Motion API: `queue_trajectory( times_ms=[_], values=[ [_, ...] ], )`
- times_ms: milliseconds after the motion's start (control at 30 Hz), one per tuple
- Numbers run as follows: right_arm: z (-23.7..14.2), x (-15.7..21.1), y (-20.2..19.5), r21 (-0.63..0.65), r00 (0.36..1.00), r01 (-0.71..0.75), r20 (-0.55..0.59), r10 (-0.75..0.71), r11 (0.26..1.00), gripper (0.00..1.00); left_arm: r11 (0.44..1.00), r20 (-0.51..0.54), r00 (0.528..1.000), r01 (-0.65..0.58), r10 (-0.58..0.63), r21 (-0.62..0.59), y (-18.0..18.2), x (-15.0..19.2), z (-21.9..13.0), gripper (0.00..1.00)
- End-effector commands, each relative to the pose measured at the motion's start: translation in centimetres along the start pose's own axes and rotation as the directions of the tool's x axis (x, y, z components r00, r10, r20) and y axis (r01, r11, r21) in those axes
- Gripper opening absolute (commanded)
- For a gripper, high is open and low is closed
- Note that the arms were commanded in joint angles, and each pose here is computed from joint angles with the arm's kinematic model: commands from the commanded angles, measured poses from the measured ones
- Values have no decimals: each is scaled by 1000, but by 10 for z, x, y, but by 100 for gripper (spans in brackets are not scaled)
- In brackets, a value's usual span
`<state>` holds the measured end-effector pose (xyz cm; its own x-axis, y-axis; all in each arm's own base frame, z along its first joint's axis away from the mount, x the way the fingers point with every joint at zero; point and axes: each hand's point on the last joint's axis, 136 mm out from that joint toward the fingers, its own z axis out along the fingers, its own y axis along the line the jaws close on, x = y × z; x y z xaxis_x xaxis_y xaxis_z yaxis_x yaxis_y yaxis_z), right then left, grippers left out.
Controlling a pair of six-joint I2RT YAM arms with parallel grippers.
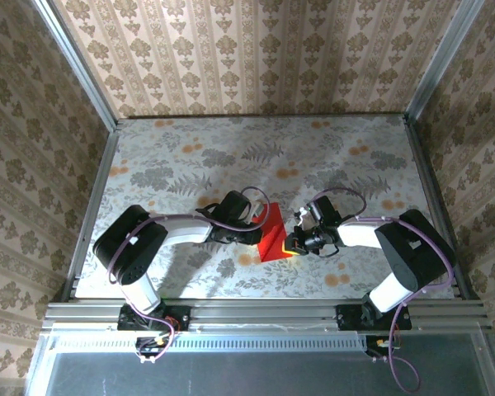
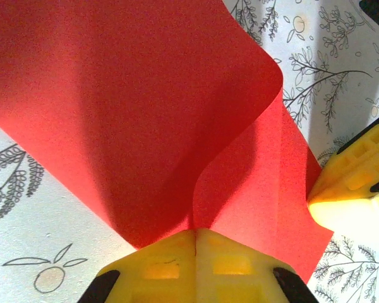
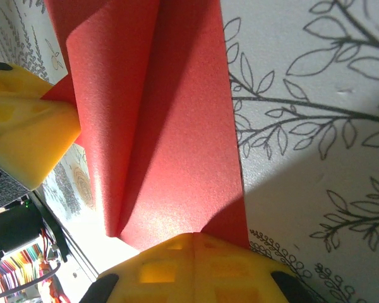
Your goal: Fold a paper plane with a square sheet of paper (fold left side to right side)
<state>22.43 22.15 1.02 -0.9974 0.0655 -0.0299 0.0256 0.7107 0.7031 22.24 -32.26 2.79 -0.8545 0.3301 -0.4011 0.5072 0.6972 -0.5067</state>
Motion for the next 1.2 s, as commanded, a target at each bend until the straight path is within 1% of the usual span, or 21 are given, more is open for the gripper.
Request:
queue_trajectory(
  times_ms=[0,433,700,1167],
  values=[
    [7,19,-34,136,996,-65,-50,72,989,0,1000,16,1000,-22,22,-15,3,-8,-3,0],
    [7,19,-35,139,996,-65,-53,73,988,0,1000,15,1000,-23,23,-11,4,-8,0,0],
    [7,20,-36,141,996,-66,-55,74,988,0,999,32,999,-35,34,27,-3,-12,1,0],
    [7,19,-35,141,996,-63,-55,71,988,0,1000,-4,1000,-20,20,12,5,-2,8,0]
  ],
)
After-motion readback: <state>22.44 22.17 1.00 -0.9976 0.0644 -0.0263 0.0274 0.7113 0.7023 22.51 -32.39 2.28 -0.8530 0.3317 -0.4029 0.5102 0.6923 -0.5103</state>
